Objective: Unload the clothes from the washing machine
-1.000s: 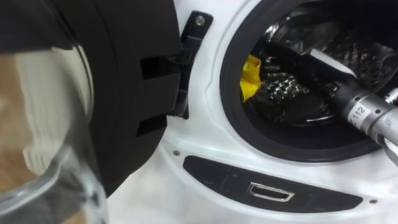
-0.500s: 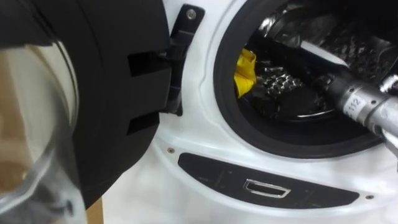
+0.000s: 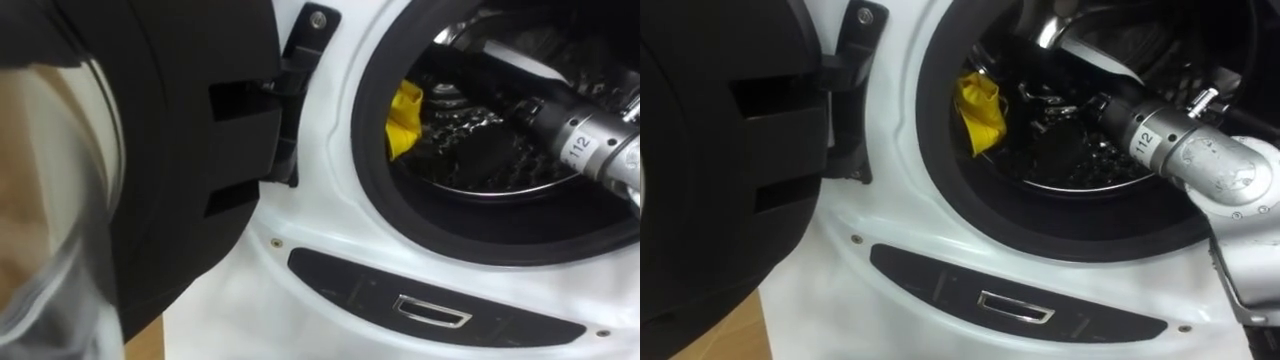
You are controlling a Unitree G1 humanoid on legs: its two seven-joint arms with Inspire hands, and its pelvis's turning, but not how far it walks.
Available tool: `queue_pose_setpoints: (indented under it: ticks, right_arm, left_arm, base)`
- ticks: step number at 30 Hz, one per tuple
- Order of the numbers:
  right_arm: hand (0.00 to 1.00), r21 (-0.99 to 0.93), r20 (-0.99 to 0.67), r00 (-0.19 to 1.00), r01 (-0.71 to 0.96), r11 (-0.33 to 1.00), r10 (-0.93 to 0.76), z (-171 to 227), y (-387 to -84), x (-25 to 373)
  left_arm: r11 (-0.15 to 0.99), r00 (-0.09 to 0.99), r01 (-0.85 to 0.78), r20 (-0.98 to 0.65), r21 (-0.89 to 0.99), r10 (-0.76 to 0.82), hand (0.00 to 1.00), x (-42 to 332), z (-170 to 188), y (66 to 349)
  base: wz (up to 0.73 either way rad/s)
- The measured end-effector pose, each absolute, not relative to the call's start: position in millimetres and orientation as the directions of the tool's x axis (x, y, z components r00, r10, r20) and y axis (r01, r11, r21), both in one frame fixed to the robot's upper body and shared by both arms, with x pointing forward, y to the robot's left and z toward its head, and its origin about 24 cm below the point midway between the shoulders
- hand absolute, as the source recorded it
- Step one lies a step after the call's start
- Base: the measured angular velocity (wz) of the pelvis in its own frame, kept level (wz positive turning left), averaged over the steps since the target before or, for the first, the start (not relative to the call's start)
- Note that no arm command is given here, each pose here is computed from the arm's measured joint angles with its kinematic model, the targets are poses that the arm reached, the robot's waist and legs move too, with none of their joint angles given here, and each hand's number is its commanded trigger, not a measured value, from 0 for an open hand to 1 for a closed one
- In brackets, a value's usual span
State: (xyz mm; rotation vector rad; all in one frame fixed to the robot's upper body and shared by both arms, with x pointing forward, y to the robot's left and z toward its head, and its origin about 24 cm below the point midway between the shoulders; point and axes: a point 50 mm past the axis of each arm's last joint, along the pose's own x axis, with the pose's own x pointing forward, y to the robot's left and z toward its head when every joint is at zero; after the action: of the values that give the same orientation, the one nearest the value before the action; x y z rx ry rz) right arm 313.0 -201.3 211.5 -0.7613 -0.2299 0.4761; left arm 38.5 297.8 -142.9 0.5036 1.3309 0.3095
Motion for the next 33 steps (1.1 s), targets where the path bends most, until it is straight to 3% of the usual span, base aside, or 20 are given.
queue_pose_setpoints:
  ticks: [1, 2, 33]
  right_arm:
    - [0.83, -0.699, 0.03, 0.864, -0.341, 0.628, 0.503, 211.7, -200.2, 312.9]
    - [1.0, -0.696, 0.029, 0.861, -0.347, 0.629, 0.507, 211.7, -200.0, 312.8]
    - [1.0, -0.676, 0.048, 0.853, -0.355, 0.646, 0.52, 213.1, -196.2, 313.3]
  left_arm:
    - [0.852, 0.219, 0.07, -0.842, 0.518, 0.494, 0.0, 37.8, -142.4, 299.0]
    - [0.852, 0.218, 0.071, -0.841, 0.519, 0.495, 0.0, 37.5, -142.2, 299.6]
    - [0.841, 0.253, 0.085, -0.828, 0.534, 0.501, 0.0, 43.7, -139.2, 303.7]
  base:
    - [0.0]
    - [0.0]
    - [0.0]
